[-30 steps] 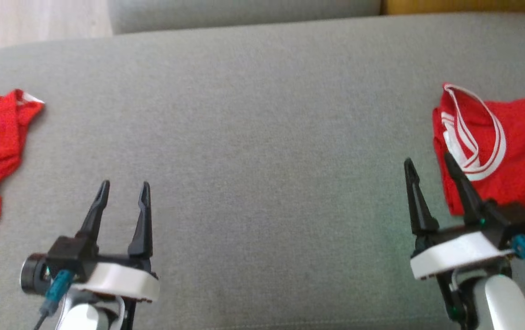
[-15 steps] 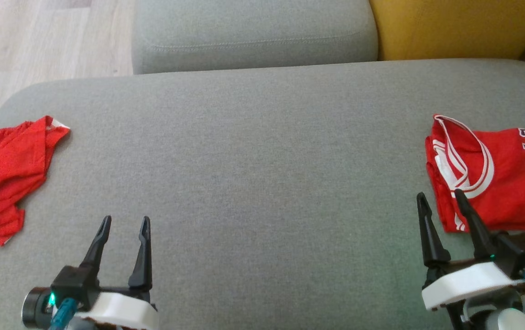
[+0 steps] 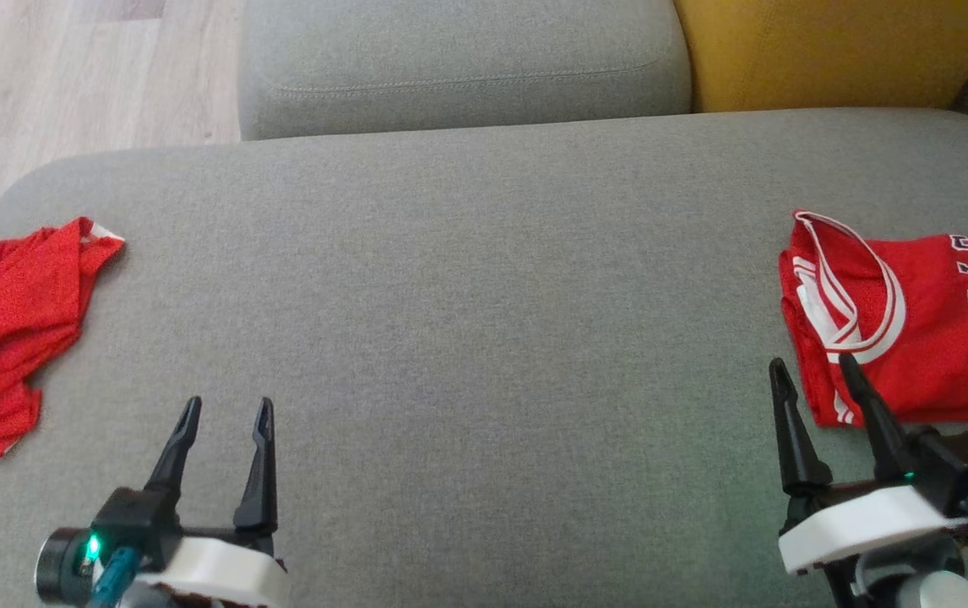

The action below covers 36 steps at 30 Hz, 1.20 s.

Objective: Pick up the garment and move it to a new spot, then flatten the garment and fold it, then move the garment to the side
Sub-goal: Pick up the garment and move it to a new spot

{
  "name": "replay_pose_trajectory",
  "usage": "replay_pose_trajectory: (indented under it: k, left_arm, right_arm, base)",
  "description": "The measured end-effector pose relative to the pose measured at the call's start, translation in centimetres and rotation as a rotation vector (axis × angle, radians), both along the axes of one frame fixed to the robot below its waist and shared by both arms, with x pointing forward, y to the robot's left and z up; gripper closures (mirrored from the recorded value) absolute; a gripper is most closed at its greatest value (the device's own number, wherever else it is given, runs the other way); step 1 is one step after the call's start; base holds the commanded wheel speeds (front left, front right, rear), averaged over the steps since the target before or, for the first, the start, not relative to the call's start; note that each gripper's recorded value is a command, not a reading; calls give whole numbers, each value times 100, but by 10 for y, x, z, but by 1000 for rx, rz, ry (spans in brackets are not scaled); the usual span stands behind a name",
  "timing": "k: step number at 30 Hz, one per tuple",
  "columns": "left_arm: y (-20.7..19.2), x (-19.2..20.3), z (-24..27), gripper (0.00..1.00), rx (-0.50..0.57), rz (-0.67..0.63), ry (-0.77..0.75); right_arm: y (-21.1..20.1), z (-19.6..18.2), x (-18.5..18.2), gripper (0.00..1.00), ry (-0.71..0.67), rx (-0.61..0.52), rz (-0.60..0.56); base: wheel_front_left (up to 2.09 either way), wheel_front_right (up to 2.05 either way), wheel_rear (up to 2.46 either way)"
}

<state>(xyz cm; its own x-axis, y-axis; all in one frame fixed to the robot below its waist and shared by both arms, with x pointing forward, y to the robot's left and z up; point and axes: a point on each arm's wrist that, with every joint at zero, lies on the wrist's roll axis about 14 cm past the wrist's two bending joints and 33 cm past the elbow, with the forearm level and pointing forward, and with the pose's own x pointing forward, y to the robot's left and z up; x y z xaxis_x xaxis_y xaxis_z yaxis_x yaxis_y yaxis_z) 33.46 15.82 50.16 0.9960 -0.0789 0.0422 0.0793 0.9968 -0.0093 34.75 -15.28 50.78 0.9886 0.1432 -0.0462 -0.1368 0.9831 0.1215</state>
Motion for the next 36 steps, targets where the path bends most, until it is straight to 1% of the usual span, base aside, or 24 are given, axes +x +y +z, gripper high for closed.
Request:
replay_pose_trajectory:
  k: [5,10,16,22,27,31,36]
  left_arm:
    - [5,-2,0,0,-9,19,2]
    - [18,-7,4,0,-10,67,-9]
    - [45,-18,11,0,-10,162,-31]
    - [75,-41,11,0,-12,274,-34]
    - [95,-59,13,0,-13,357,-38]
    - [105,-68,13,0,-10,396,-39]
    - [107,-69,13,0,-8,403,-38]
  right_arm:
    - [3,0,3,0,-1,0,11]
    - [21,5,11,0,-14,2,67]
    - [60,8,20,0,-21,8,184]
    - [101,12,26,0,-31,15,309]
    - [128,14,28,0,-37,15,388]
    - [139,14,28,0,-39,8,422]
    - [141,13,29,0,-37,9,426]
  base:
    - [0,0,0]
    - [0,0,0]
    - [0,0,0]
    - [0,0,0]
    - [0,0,0]
    - [0,0,0]
    - [0,0,0]
